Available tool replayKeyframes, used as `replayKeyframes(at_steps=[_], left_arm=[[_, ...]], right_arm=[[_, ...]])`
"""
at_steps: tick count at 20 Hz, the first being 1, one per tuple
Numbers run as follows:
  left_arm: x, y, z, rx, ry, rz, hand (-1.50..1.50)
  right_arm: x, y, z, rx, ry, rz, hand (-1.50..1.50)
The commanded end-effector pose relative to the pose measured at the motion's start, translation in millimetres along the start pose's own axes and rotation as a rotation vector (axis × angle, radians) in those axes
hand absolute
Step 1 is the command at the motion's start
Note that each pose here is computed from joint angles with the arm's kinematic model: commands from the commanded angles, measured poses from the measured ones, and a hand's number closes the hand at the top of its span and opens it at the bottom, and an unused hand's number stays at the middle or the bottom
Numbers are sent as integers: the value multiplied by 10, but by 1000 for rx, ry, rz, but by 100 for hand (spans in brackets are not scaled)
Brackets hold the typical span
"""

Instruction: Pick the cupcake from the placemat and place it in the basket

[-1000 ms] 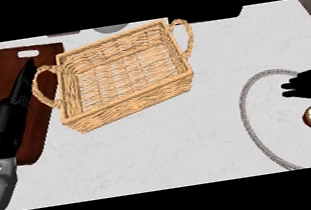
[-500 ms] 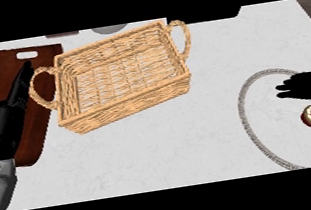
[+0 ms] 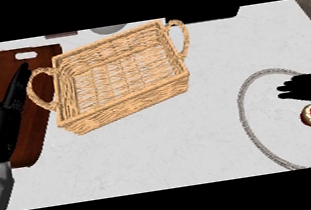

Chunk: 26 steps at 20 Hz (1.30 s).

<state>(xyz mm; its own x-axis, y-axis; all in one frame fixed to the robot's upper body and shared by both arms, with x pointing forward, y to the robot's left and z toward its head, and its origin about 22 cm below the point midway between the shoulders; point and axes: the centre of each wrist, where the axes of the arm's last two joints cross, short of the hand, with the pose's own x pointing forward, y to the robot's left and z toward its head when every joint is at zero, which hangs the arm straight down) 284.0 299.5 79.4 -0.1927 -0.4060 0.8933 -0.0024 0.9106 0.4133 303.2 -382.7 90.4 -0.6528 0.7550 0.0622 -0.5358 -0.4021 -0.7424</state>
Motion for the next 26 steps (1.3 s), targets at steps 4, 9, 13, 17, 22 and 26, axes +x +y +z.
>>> replayKeyframes(at_steps=[4, 9, 13, 17, 22, 26], left_arm=[[179, -164, -36, -8, 11, 1, 0], [48, -102, -214, -3, 11, 8, 0], [82, -75, -19, -21, 3, 16, 0], [0, -134, -195, -15, 19, 14, 0], [-10, -10, -4, -22, 13, 6, 0], [-56, -88, 78, -13, 15, 18, 0]], right_arm=[[19, 369, -266, 44, -32, -33, -150], [2, 310, -140, 41, -42, -28, -150], [-158, 225, -228, 39, 18, -47, -150], [-184, 383, -444, 42, 0, -56, -150], [-191, 432, -296, 84, 0, -66, 150], [-128, 469, -578, 54, -33, -81, 150]])
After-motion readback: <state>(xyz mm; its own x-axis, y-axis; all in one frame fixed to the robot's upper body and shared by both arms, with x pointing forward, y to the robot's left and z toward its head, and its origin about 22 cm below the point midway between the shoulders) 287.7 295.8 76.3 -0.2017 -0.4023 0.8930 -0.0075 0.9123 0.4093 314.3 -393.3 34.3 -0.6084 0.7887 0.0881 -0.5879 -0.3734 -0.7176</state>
